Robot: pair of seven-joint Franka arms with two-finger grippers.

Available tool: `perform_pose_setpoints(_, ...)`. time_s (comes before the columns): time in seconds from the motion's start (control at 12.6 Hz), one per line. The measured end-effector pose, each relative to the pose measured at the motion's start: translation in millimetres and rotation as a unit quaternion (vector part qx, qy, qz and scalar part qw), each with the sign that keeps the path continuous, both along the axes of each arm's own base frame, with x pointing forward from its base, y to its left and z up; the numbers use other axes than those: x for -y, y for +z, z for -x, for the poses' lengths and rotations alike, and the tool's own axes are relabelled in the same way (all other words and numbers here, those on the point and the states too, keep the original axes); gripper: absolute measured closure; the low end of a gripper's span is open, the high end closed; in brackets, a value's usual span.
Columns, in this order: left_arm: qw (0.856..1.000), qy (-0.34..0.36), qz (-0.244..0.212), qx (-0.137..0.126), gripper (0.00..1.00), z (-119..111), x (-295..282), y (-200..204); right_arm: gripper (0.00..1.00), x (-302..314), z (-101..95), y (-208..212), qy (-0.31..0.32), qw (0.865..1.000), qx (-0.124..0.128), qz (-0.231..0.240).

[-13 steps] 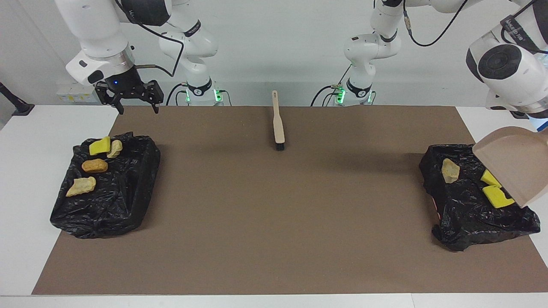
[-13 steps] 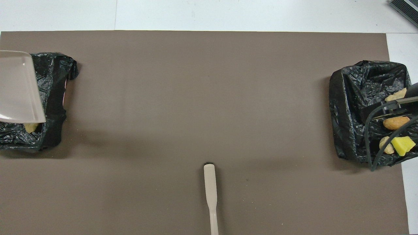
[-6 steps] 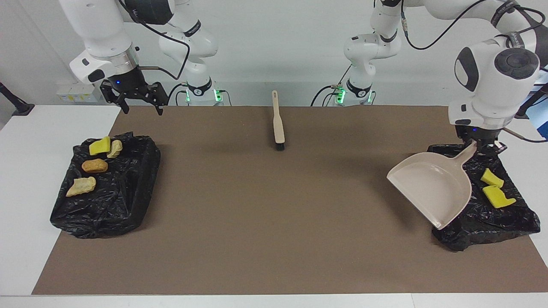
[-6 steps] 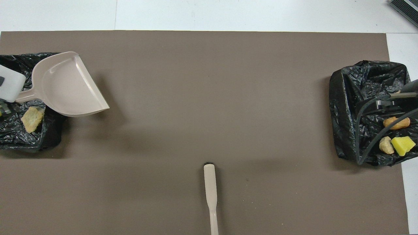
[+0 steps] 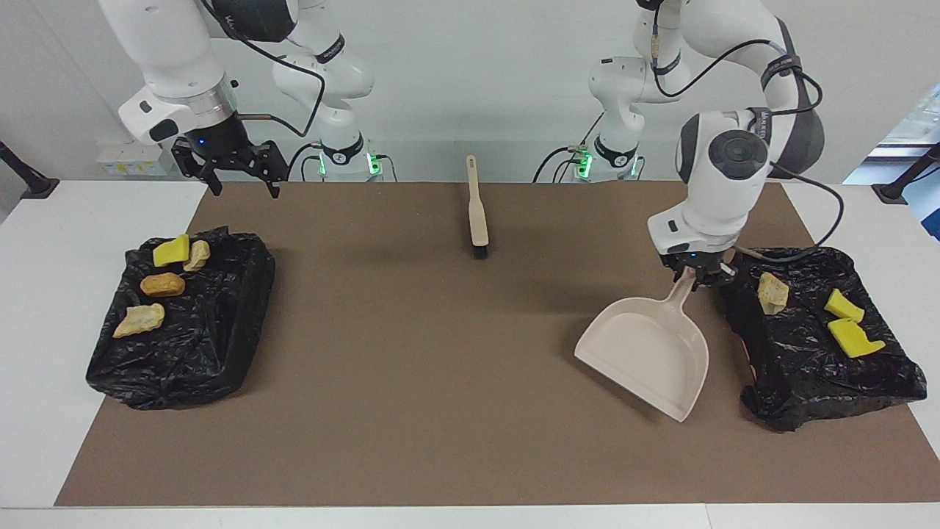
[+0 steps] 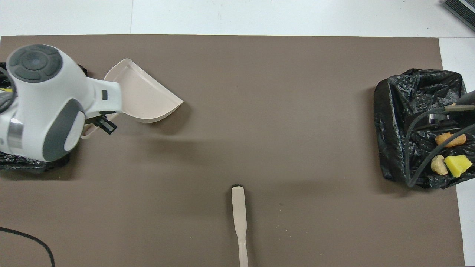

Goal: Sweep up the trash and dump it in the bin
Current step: 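Bring the empty dustpan back to the table center with the left gripper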

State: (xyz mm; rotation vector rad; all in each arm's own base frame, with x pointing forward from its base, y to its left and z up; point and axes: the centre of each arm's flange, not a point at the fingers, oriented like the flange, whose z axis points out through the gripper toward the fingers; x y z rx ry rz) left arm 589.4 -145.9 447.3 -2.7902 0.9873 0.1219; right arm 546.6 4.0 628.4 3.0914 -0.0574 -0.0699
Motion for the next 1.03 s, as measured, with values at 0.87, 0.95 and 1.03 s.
perform_pose_setpoints(0.87,0.952,0.26,0.147,0.067,0.67,50.1,217.5,-48.1,0.0,0.5,0.0,0.0,0.0,1.0,0.0,0.0)
perform_pose_setpoints(0.95,0.953,0.258,0.148,0.065,0.67,59.0,230.4,-47.8,0.0,0.5,0.0,0.0,0.0,1.0,0.0,0.0)
perform_pose_setpoints(1.03,0.95,0.265,0.149,0.065,0.67,66.8,241.4,-47.5,0.0,0.5,0.0,0.0,0.0,1.0,0.0,0.0)
